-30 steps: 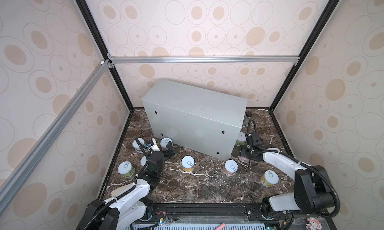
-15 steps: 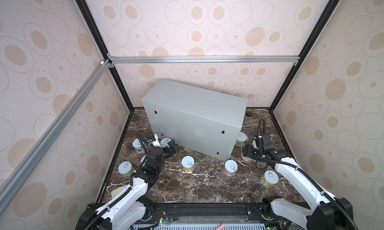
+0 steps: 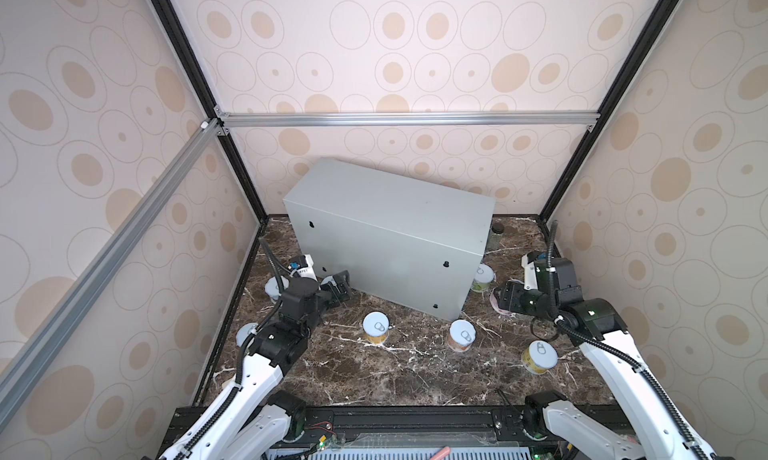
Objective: Place and organize the canned foods onto the counter
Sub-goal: 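Carry the pink can up over the cabinet top with the right gripper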
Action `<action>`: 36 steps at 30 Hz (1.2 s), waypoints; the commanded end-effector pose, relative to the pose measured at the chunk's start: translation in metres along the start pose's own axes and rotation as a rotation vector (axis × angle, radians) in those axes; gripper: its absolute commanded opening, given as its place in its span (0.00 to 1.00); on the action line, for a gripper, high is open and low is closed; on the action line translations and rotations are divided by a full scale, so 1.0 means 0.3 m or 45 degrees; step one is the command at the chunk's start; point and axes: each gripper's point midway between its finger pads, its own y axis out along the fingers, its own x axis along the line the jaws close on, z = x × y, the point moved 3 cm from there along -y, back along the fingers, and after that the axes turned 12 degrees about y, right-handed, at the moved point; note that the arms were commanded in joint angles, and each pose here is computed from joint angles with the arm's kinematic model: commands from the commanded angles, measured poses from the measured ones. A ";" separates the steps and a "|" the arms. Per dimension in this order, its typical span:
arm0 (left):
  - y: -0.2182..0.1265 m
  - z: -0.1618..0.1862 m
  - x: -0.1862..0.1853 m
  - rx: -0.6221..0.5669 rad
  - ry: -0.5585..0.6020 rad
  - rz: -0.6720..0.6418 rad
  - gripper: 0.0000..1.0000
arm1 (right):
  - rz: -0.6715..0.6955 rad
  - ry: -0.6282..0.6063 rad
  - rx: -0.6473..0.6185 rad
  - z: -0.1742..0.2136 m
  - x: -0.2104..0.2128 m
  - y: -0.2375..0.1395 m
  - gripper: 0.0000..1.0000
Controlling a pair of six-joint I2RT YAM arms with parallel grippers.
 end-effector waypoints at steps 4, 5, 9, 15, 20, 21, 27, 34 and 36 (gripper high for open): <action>-0.120 -0.161 -0.024 0.009 0.137 -0.038 0.99 | -0.115 -0.059 -0.076 -0.060 0.065 -0.167 0.42; -0.129 -0.186 -0.031 0.020 0.160 -0.047 0.99 | -0.123 -0.066 -0.076 -0.074 0.077 -0.188 0.42; -0.152 -0.270 -0.061 0.048 0.235 -0.050 0.99 | -0.184 -0.104 -0.087 -0.138 0.140 -0.272 0.42; -0.153 -0.355 -0.072 0.031 0.296 -0.105 0.99 | -0.252 -0.175 -0.085 -0.220 0.223 -0.336 0.44; -0.154 -0.429 -0.070 -0.026 0.347 -0.174 0.99 | -0.265 -0.227 -0.120 -0.300 0.276 -0.372 0.44; -0.147 -0.438 -0.075 -0.029 0.353 -0.173 0.99 | -0.268 -0.237 -0.130 -0.318 0.287 -0.380 0.44; -0.134 -0.496 -0.095 -0.091 0.386 -0.179 0.99 | -0.252 -0.307 -0.147 -0.402 0.336 -0.392 0.46; -0.124 -0.542 -0.124 -0.170 0.417 -0.141 0.99 | -0.253 -0.349 -0.129 -0.495 0.417 -0.336 0.44; -0.114 -0.548 -0.132 -0.188 0.428 -0.128 0.99 | -0.238 -0.375 -0.148 -0.531 0.445 -0.330 0.44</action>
